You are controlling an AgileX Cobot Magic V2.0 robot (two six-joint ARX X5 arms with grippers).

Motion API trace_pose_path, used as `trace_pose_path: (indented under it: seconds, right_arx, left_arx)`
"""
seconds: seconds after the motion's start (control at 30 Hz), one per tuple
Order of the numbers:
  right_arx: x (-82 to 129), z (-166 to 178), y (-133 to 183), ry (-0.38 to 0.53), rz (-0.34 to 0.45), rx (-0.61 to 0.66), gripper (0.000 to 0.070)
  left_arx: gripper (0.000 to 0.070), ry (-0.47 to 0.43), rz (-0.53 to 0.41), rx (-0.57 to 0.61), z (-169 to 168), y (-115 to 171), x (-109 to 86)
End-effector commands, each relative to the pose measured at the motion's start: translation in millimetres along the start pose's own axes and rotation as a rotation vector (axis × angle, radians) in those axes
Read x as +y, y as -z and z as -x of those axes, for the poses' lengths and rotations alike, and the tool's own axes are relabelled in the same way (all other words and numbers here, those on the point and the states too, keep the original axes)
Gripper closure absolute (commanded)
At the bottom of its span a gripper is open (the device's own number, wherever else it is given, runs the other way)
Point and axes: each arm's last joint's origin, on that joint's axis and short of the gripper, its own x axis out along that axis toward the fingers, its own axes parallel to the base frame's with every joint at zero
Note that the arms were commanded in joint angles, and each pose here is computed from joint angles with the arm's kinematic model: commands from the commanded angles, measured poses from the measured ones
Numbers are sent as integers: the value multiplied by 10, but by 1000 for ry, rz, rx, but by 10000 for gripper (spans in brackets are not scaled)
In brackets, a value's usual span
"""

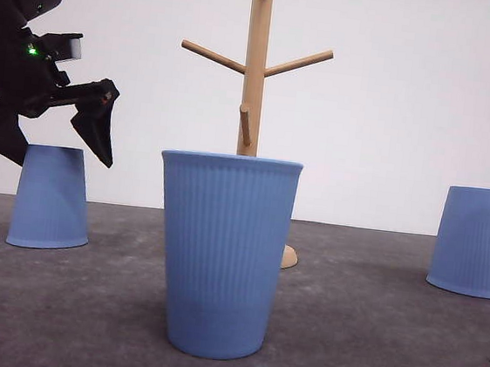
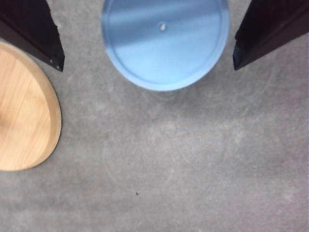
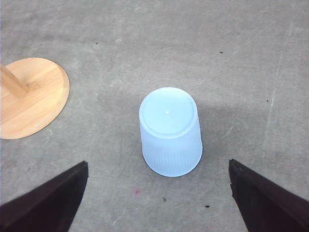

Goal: Place three cups

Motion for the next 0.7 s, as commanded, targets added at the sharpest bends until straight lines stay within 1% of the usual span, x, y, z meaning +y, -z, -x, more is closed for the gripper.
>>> trace_pose_path:
  seconds: [0.0, 0.1, 0.17, 0.23, 0.3, 0.33, 0.4, 0.5, 0.6, 0.67]
  right_arx:
    - [5, 16, -54, -1, 16, -24, 105]
    - [5, 16, -54, -1, 16, -25, 105]
    - [5, 16, -54, -1, 16, -24, 105]
    - [5, 16, -54, -1, 16, -24, 105]
    - [5, 16, -54, -1, 16, -24, 105]
    - [5, 16, -54, -1, 16, -24, 105]
    - [5, 16, -54, -1, 16, -24, 105]
    - [5, 16, -54, -1, 16, -24, 105]
    - [5, 16, -54, 0, 16, -24, 105]
    - [5, 16, -55, 0, 16, -25, 106]
  left_arx:
    - [26, -1, -16, -1, -31, -41, -6]
    - [40, -30, -16, -1, -33, -40, 3]
    - [112, -47, -16, 1, -33, -38, 8]
    - [209, -51, -16, 1, -33, -37, 9]
    - [273, -51, -16, 0, -33, -38, 9]
    - [294, -51, -16, 1, -33, -38, 9]
    - [320, -51, -16, 2, -33, -37, 9]
    - [326, -50, -15, 4, -33, -35, 9]
    - [394, -49, -15, 4, -33, -34, 8]
    - [398, -46, -18, 2, -26, -46, 9]
